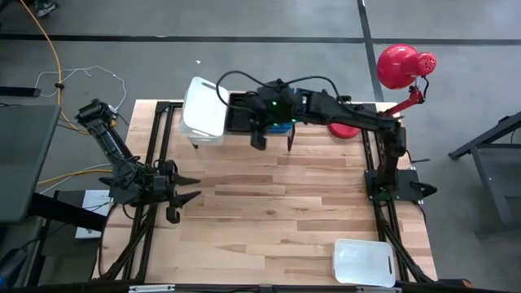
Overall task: Stack baskets on shelf by color
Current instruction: Stack the top white bin on the white bin on the shelf
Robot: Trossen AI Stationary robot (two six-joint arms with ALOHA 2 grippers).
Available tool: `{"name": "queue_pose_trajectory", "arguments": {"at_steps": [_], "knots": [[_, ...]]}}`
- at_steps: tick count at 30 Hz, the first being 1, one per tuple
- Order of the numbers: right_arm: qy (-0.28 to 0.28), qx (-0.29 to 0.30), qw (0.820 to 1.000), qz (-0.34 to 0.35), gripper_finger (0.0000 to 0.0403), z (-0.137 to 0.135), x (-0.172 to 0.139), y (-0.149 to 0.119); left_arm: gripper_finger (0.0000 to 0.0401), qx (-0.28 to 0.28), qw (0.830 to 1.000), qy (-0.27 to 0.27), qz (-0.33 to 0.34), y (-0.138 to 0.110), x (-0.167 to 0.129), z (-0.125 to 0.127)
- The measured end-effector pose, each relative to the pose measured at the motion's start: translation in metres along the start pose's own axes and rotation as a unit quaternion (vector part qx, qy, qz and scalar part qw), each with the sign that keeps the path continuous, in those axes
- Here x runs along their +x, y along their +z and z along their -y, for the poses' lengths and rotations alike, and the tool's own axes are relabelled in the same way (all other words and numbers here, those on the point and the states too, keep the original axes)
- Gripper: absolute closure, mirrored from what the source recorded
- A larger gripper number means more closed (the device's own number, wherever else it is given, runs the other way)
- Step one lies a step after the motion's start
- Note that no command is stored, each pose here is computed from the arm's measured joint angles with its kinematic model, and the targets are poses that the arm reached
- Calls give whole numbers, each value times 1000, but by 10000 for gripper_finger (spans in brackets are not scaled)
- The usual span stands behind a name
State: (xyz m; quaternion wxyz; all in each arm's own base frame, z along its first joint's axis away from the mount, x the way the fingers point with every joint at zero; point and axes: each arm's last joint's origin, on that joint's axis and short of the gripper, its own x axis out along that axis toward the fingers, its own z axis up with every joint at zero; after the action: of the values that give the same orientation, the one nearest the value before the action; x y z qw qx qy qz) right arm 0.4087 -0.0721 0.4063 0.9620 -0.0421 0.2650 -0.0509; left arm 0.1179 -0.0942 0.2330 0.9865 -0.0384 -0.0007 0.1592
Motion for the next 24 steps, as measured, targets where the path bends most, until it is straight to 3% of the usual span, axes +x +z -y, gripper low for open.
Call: {"name": "queue_pose_trajectory", "arguments": {"at_steps": [6, 10, 13, 19, 24], "knots": [[-13, -14, 985, -170, 281, -3, -25, -28, 243, -12, 999, 31, 6, 2, 14, -9], [-12, -3, 965, -262, 281, -5, -33, -44, 243, -40, 999, 3, 3, 8, 29, -16], [-26, 2, 958, -286, 281, -6, -35, -48, 243, -46, 999, -17, -8, 21, 39, -20], [-25, -1, 951, -308, 281, -20, -37, -55, 243, -9, 999, 14, -50, 78, 50, -27], [-55, 12, 945, -322, 281, -39, -54, -109, 243, 31, 994, 68, -79, 131, 50, -36]]}}
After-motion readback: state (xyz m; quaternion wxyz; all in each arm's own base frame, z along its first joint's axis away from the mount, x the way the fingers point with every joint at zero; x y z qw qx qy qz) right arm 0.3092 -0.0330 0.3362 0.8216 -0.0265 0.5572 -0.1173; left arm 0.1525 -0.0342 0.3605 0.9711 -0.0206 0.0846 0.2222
